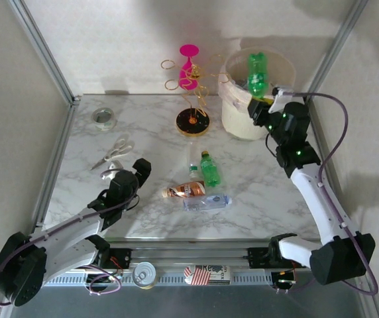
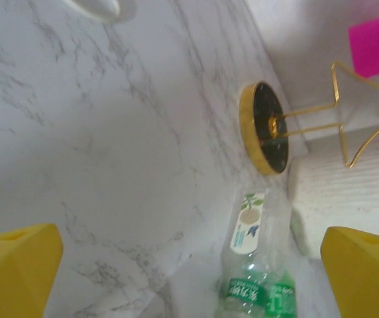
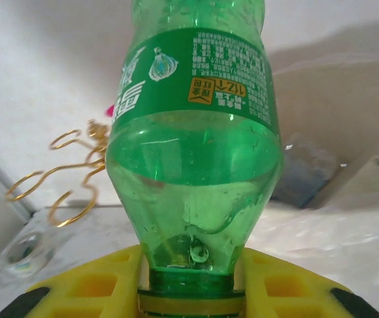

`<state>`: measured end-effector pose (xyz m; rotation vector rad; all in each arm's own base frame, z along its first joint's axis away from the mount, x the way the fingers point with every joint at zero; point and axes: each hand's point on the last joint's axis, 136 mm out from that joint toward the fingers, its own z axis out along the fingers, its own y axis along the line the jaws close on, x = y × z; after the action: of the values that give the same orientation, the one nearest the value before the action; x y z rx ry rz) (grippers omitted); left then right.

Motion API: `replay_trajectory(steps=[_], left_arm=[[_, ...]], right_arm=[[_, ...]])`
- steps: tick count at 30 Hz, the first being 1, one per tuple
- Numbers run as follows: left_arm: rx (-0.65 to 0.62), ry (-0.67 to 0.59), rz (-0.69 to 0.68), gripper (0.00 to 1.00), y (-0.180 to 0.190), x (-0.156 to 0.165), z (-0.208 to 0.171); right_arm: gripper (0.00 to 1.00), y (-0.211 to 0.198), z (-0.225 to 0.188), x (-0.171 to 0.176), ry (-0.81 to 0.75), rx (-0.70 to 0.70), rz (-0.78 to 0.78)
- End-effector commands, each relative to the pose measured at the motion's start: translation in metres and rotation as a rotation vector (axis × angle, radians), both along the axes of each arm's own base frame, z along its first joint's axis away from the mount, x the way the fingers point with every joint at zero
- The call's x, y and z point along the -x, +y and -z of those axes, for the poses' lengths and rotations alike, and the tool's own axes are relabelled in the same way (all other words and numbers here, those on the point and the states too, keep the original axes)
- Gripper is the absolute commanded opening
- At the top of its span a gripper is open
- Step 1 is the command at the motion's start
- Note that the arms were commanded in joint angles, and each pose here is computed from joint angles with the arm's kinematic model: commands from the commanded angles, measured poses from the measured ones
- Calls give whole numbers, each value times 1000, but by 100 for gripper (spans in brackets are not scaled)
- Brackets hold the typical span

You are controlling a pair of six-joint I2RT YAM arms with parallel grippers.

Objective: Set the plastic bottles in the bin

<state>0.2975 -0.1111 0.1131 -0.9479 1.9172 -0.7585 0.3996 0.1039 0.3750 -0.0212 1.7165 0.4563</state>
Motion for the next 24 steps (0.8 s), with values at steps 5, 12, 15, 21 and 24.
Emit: replay_trajectory(steps=[5,12,15,21,24], left_arm=[[-3,10,147,99,-30,-13,-9],[3,8,173,100,-35,-11,-8],[-14,7,176,100,-34,-11,-9],[-32,6,188,100,-34,-12,-13],[-34,1,197,100,-36,-12,-16]], right_arm=[[28,-23,-10,-50,66,-53,14],[36,-26,1,-88,165,-58,25],[43,-28,4,-95,178,-66,32],[70,-35,-5,-98,175,-76,71],[87,-38,-20,-92,144,-72,84]])
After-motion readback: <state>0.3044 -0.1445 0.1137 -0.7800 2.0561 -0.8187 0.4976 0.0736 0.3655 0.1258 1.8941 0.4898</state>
